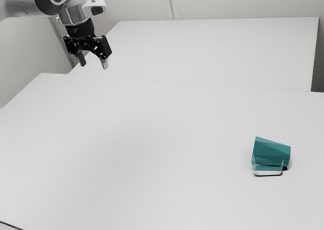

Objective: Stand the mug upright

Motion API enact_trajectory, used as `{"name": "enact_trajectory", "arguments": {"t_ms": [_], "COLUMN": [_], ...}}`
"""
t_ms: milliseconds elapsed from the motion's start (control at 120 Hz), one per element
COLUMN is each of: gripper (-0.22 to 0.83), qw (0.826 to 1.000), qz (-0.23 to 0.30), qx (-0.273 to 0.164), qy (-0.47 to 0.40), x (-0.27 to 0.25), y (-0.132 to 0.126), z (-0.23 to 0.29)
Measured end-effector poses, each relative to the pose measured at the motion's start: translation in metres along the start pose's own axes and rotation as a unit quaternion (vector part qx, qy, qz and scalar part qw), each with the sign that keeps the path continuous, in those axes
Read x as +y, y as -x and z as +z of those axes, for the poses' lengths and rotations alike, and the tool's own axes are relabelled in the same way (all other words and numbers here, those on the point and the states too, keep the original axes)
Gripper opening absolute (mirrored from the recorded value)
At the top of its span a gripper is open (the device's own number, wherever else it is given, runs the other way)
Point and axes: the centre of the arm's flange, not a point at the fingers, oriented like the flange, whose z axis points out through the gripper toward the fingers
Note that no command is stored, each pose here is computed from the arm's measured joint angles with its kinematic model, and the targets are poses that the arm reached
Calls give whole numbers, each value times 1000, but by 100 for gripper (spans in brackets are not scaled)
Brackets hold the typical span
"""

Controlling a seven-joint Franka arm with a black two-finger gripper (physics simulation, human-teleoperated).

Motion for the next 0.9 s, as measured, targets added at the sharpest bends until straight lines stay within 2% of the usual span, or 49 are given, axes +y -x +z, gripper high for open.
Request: {"name": "enact_trajectory", "arguments": {"t_ms": [258,408,683,900], "gripper": [59,59,59,59], "qw": [1000,999,992,976], "qz": [8,25,61,80], "qx": [6,4,18,27], "qy": [5,26,104,202], "x": [8,31,76,97], "y": [-1,-4,-11,-11], "z": [-1,9,46,92]}}
